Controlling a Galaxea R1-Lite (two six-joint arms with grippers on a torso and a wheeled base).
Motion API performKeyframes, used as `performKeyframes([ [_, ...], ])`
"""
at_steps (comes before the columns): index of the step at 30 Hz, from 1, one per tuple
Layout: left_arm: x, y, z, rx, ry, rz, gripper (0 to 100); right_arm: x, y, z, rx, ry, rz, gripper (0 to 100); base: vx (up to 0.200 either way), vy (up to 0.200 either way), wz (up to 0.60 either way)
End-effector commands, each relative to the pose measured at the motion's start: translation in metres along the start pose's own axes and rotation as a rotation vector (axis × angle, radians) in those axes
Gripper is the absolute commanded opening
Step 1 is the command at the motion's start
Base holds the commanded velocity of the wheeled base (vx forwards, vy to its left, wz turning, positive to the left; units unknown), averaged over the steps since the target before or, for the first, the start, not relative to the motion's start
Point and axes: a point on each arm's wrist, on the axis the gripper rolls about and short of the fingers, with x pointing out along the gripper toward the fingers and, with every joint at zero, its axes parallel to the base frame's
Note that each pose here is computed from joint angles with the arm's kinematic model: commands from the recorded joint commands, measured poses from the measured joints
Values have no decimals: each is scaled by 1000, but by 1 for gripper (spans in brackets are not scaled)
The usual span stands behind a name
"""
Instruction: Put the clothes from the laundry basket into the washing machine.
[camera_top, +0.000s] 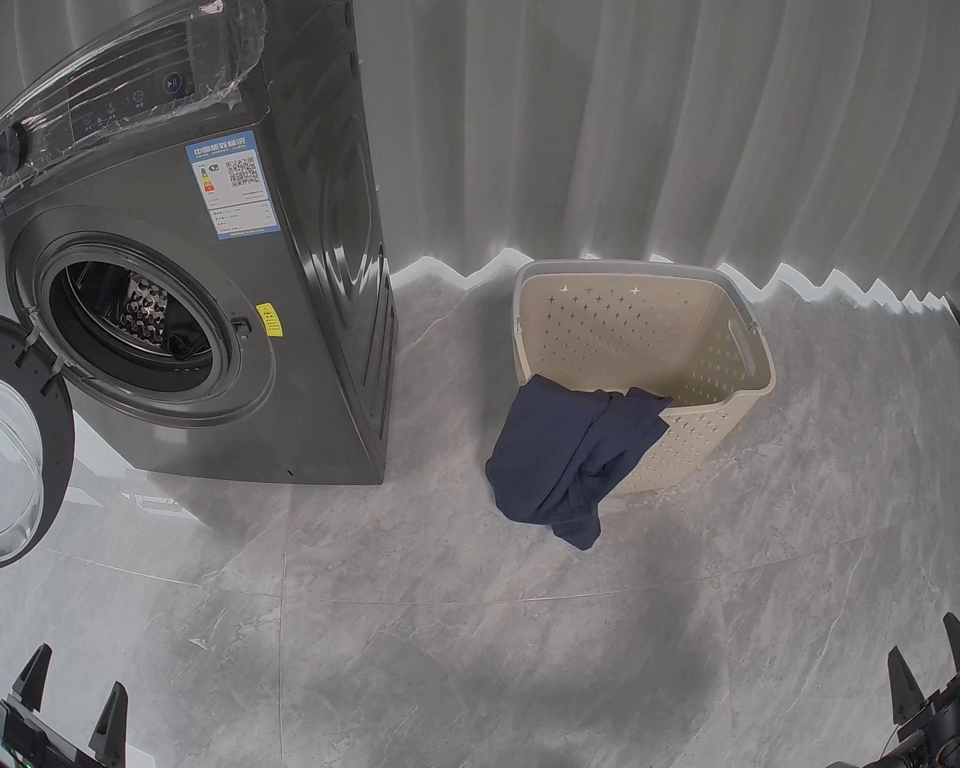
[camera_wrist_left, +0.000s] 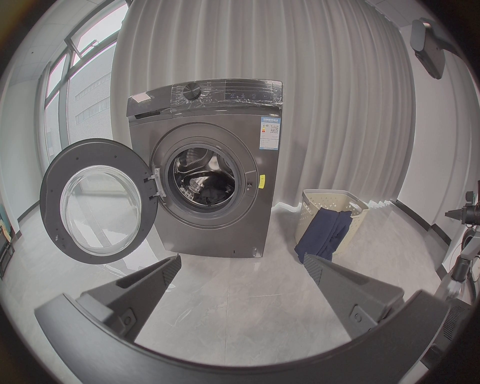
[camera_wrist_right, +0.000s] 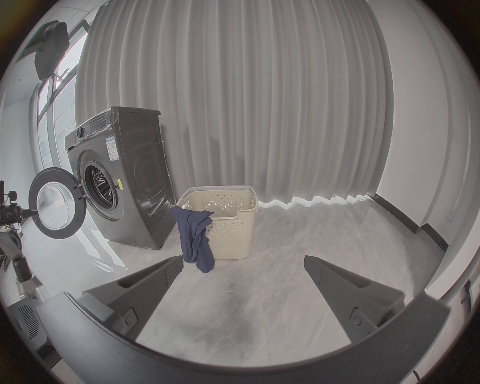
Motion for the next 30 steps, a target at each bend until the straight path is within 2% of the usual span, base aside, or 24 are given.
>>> performKeyframes([
  [1,1,0,-5,-1,7,1,100,0,0,-5,0,2,0,100,0,-200,0],
  [5,1,0,-5,-3,7,1,100,0,0,-5,0,2,0,100,0,-200,0],
  [11,1,0,-5,-1,7,1,100,0,0,-5,0,2,0,100,0,0,0],
  [30,1,0,-5,-1,7,1,100,0,0,-5,0,2,0,100,189,0,0],
])
